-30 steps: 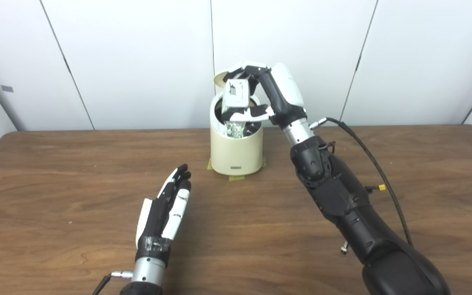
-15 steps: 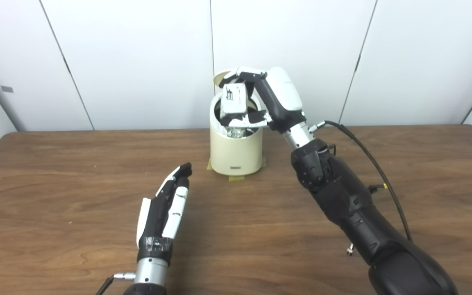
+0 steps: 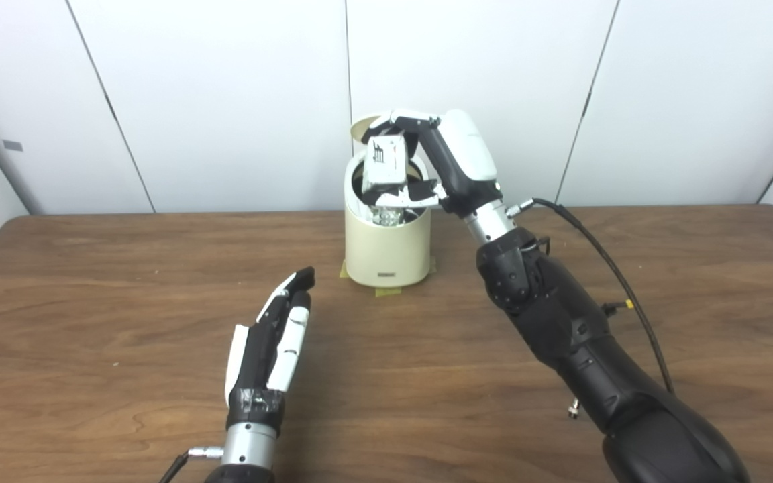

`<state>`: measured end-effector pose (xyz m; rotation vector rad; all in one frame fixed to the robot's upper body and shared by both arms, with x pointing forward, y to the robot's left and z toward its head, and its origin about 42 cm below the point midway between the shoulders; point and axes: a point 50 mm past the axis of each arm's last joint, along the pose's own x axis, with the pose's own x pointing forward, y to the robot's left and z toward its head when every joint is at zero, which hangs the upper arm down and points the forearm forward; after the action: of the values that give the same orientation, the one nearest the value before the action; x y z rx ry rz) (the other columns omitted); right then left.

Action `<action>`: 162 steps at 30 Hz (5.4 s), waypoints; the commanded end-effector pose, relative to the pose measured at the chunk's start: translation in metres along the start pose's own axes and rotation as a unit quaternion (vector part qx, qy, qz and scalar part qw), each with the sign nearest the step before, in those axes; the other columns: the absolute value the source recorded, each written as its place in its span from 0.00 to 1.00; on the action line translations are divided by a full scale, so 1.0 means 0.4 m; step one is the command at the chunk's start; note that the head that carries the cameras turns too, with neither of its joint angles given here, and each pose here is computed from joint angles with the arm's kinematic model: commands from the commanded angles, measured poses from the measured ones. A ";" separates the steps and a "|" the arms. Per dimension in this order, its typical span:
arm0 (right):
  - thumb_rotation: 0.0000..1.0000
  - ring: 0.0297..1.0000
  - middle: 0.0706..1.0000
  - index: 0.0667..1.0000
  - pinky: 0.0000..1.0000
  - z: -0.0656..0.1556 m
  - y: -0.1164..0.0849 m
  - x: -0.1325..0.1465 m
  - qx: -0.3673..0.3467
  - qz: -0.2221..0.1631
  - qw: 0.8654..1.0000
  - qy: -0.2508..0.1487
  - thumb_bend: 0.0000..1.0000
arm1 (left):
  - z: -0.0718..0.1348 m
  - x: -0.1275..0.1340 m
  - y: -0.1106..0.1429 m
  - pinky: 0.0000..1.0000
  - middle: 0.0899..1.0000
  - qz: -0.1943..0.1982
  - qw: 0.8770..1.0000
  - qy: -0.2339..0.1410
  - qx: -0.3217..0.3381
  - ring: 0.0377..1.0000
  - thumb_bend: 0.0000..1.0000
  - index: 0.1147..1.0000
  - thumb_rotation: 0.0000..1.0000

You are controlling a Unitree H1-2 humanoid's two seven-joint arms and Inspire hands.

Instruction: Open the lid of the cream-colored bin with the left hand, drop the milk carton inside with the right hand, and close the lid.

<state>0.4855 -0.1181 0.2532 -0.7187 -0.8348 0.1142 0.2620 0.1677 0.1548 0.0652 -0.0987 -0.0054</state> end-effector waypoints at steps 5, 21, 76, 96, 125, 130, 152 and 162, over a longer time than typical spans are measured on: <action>0.00 0.38 0.47 0.51 0.30 0.015 -0.034 0.055 0.000 -0.064 0.998 -0.020 0.49 | 0.021 0.014 -0.017 1.00 0.88 -0.008 1.000 -0.022 -0.007 0.96 0.49 0.84 0.80; 0.00 0.37 0.47 0.51 0.30 0.003 -0.057 0.087 0.001 -0.109 0.994 -0.014 0.49 | 0.015 0.023 -0.024 1.00 0.89 -0.035 0.999 -0.011 -0.019 0.95 0.47 0.85 0.76; 0.00 0.39 0.45 0.49 0.34 -0.033 -0.035 0.021 0.002 -0.074 0.997 0.018 0.52 | 0.006 0.011 -0.037 1.00 0.96 0.011 0.998 -0.023 -0.058 0.97 0.35 1.00 0.57; 0.00 0.40 0.45 0.47 0.36 0.068 -0.170 -0.276 0.201 -0.157 0.943 0.215 0.52 | 0.022 0.053 0.031 0.98 0.95 0.022 0.998 -0.030 -0.048 0.96 0.31 1.00 0.55; 0.90 0.85 0.85 0.87 0.78 0.064 -0.093 -0.603 0.351 -0.097 0.869 0.336 0.46 | 0.289 0.478 0.167 0.95 0.92 -0.052 0.992 -0.097 0.064 0.94 0.52 0.93 0.94; 0.94 0.84 0.85 0.87 0.76 0.072 -0.075 -0.619 0.336 -0.091 0.876 0.334 0.49 | 0.345 0.554 0.164 0.93 0.90 -0.064 0.988 -0.110 0.093 0.92 0.51 0.90 0.99; 1.00 0.87 0.87 0.92 0.80 0.098 -0.033 -0.674 0.269 -0.079 0.896 0.344 0.52 | 0.510 0.678 0.064 0.88 0.85 -0.171 0.928 -0.166 0.288 0.90 0.47 0.90 1.00; 1.00 0.83 0.85 0.92 0.76 0.104 -0.016 -0.671 0.243 -0.069 0.904 0.345 0.51 | 0.525 0.669 0.021 0.89 0.81 -0.217 0.872 -0.173 0.404 0.86 0.47 0.81 1.00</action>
<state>0.2807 -0.2059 0.1203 -0.2008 -0.1823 -0.0542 0.5076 0.1639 0.3426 0.8740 -0.3061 -0.4580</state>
